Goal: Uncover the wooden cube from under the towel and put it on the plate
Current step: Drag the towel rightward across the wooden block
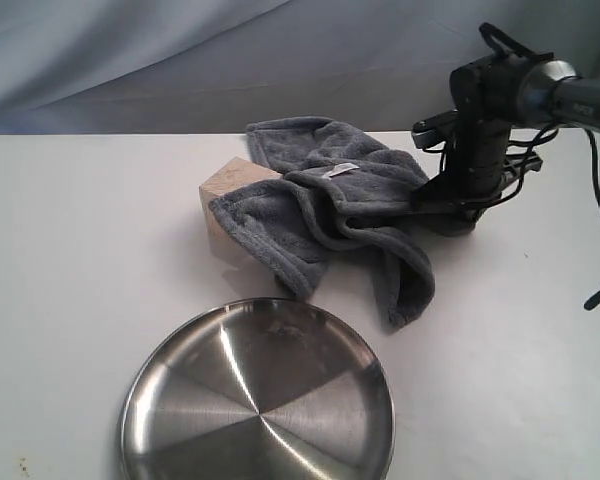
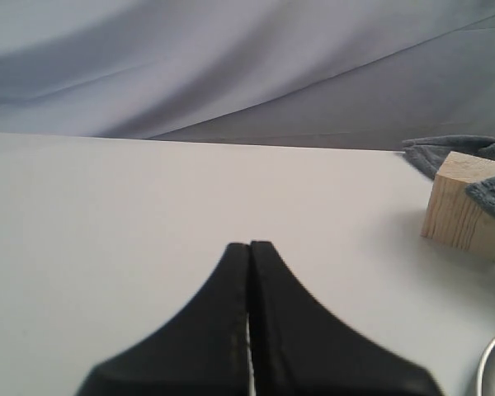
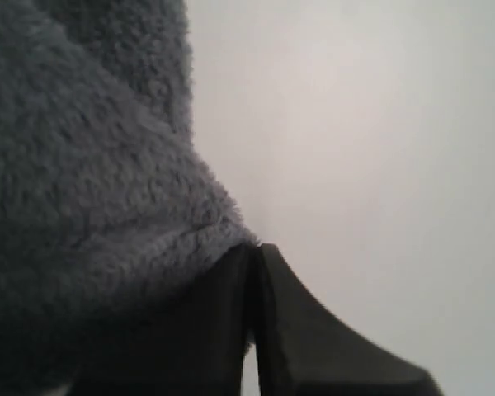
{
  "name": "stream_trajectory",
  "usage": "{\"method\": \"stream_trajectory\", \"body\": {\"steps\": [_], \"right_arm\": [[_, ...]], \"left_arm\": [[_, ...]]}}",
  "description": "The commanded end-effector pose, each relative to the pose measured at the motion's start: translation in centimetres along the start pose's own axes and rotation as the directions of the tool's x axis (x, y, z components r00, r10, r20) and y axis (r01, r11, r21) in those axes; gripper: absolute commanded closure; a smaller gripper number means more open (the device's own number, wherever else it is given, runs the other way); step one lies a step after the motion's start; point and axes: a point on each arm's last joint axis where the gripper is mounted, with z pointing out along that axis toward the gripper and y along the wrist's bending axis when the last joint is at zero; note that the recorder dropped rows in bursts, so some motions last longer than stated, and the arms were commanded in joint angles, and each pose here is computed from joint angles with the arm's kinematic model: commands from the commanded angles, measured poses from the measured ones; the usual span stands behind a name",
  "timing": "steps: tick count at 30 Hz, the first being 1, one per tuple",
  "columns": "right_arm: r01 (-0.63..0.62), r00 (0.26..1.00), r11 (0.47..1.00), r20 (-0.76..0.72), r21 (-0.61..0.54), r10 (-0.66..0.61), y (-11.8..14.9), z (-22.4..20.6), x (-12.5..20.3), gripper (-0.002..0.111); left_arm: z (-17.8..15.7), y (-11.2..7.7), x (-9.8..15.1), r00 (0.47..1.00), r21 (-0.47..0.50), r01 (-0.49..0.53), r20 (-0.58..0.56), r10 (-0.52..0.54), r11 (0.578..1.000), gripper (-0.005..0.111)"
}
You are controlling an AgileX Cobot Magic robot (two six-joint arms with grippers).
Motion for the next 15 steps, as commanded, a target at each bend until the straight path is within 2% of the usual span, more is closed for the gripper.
{"method": "stream_trajectory", "body": {"steps": [1,7,13,15], "right_arm": [[-0.048,0.995,0.998,-0.089,0.034,0.051,-2.7,0.7,1.0,0.108],[-0.025,0.993,0.995,-0.116,0.096,0.036,-3.9,0.7,1.4,0.108],[-0.015,0.997,1.000,-0.076,-0.001,0.015,-3.0,0.5,1.0,0.108],[-0.006,0.996,1.000,-0.084,-0.006,0.005,-3.0,0.4,1.0,0.103]], "left_arm": [[0.0,0.0,0.1,1.000,0.001,0.005,0.001,-0.005,1.000,0.107],[0.0,0.0,0.1,1.000,0.001,0.005,0.001,-0.005,1.000,0.107],[0.0,0.0,0.1,1.000,0.001,0.005,0.001,-0.005,1.000,0.107],[0.0,0.0,0.1,1.000,0.001,0.005,0.001,-0.005,1.000,0.107]]}}
